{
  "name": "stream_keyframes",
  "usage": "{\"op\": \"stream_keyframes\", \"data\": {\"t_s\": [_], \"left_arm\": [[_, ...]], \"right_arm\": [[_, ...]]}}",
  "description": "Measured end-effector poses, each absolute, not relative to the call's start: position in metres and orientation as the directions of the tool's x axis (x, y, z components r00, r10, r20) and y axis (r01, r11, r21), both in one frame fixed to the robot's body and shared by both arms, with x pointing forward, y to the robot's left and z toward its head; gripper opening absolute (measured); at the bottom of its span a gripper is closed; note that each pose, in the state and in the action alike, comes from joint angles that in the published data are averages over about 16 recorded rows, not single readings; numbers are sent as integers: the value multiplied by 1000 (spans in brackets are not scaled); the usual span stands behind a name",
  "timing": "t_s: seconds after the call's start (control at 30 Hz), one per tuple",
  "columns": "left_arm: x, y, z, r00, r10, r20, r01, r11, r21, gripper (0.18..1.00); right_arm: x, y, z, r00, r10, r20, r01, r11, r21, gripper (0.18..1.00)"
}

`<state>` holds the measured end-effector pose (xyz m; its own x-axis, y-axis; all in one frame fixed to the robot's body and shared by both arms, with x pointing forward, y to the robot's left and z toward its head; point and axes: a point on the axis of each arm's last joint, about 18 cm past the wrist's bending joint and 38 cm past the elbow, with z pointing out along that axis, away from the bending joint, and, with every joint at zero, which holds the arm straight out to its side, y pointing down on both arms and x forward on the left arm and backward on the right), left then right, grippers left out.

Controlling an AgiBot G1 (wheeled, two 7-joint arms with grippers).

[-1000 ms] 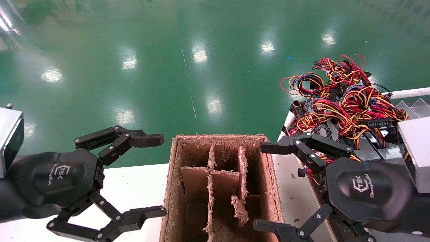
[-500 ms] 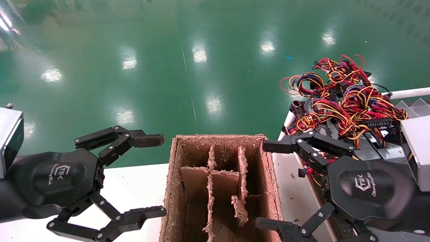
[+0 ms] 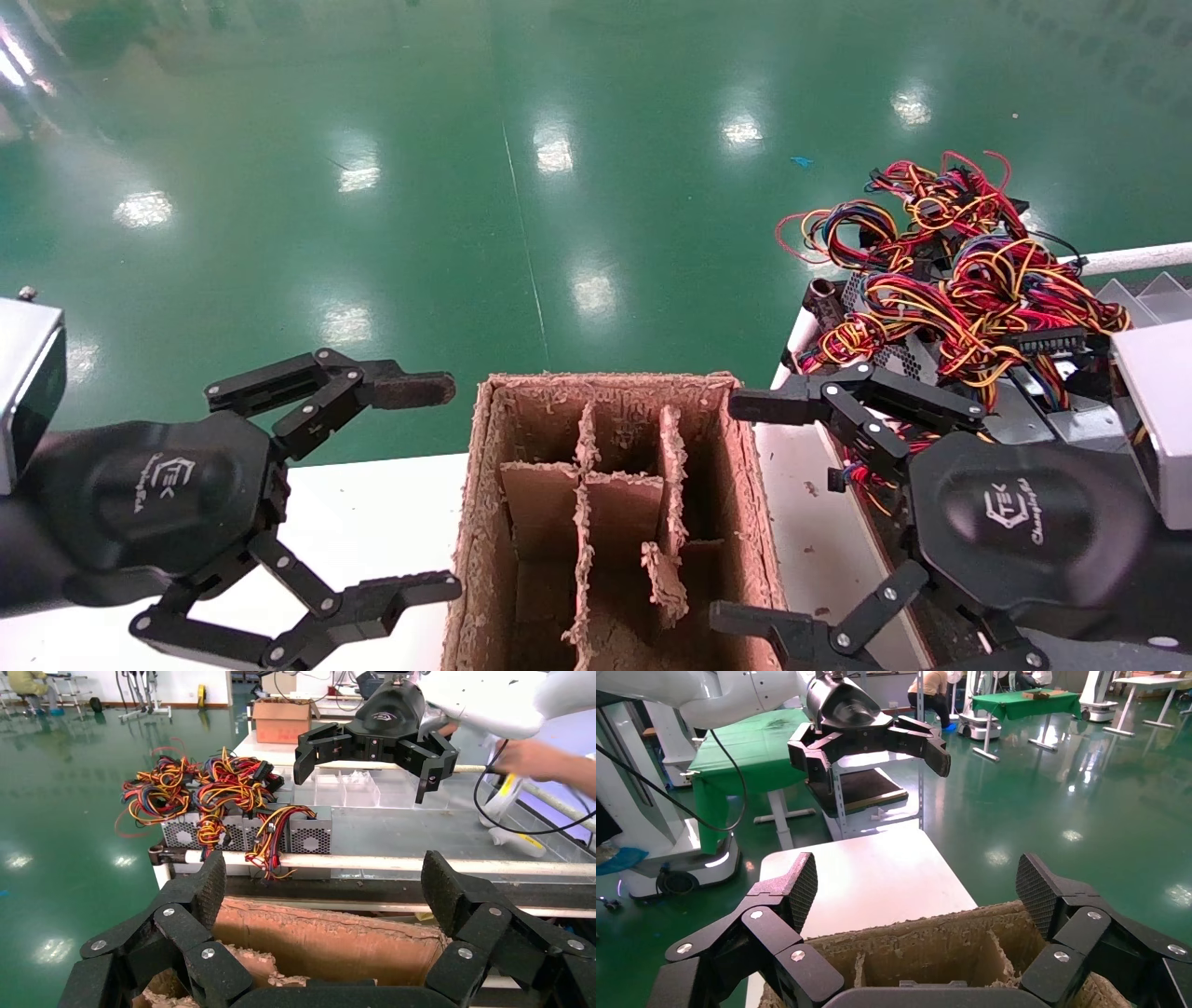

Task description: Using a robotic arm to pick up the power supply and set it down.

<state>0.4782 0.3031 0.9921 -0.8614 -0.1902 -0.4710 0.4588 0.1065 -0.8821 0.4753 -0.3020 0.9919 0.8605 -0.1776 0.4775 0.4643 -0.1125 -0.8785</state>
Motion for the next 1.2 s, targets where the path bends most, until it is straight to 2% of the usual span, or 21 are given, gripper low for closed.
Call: {"op": "stream_keyframes", "data": {"t_s": [1.2], "left_arm": [[478, 303, 992, -861, -190, -471, 459, 106, -882, 1001]], "right_arm": [[475, -302, 992, 860, -179, 477, 464, -112, -879, 1001]]}}
